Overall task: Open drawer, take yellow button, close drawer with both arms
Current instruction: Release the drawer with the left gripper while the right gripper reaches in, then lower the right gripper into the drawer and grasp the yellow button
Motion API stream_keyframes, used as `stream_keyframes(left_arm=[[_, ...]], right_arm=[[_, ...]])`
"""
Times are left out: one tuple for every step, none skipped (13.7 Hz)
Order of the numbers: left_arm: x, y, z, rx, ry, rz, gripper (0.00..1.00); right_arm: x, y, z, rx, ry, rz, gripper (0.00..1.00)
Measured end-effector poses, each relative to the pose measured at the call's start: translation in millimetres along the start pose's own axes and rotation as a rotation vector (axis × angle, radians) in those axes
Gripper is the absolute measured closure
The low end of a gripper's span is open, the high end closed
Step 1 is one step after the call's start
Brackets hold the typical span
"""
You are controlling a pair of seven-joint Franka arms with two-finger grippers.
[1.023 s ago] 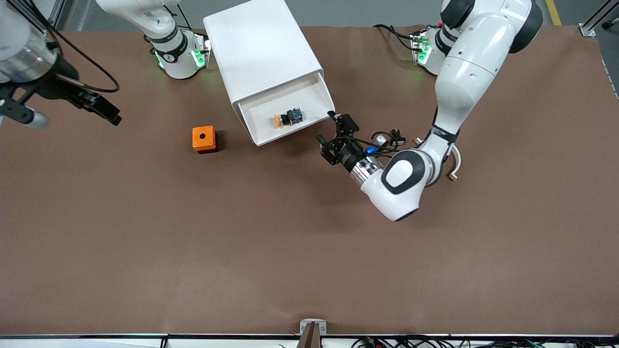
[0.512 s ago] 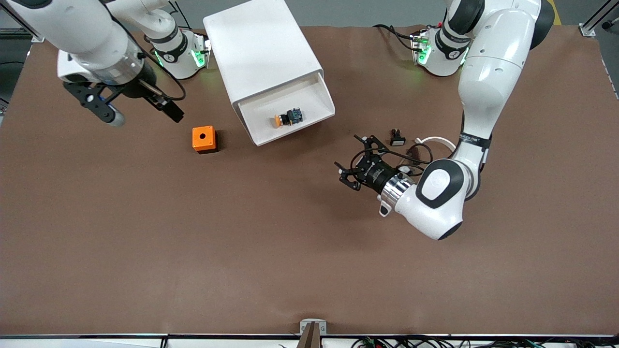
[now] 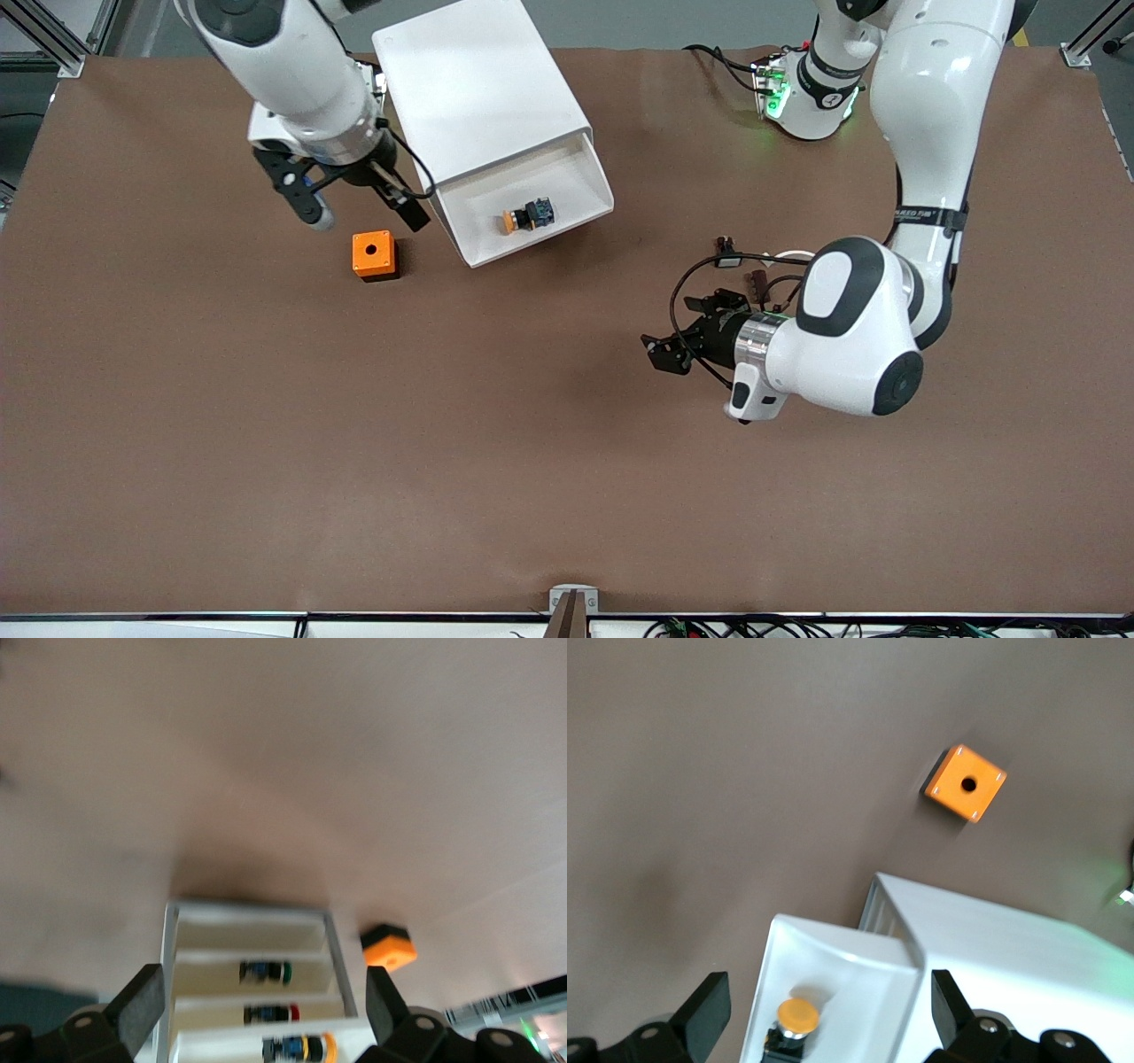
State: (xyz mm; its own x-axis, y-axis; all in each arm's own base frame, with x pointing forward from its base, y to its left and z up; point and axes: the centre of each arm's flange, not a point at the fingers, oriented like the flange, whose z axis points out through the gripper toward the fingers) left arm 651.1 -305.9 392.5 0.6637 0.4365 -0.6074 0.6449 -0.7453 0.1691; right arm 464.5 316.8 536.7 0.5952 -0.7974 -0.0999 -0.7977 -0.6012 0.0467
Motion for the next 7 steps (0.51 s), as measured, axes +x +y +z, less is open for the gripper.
stream_keyframes(left_arm=[[-4,3,-8,-0.014,0.049,0.027,0.0],[-6,5,-14,-0.018,0.094,0.05,0.0],[-9,7,-18,-0.012,0.135,0.074,0.0],[-11,8,-19,0.006,0.173,0.094,0.0],[-13,8,-17,0.031,0.207,0.11,0.0],[-15,10,-14,0.056,0.241,0.126,0.0],[-18,13,-10,0.073,0.275,0.142,0.0]], right_arm=[[-14,-4,12,0.001,0.002,0.019,0.0],[-29,-8,25,-0.001,0.004,0.04,0.0],[-42,-13,36,-0.003,0.006,0.06,0.0],[-54,-18,48,-0.005,0.008,0.078,0.0],[-66,-23,59,-0.007,0.011,0.091,0.0],[-77,-28,70,-0.008,0.013,0.098,0.0],[-87,-31,80,-0.007,0.015,0.102,0.0]])
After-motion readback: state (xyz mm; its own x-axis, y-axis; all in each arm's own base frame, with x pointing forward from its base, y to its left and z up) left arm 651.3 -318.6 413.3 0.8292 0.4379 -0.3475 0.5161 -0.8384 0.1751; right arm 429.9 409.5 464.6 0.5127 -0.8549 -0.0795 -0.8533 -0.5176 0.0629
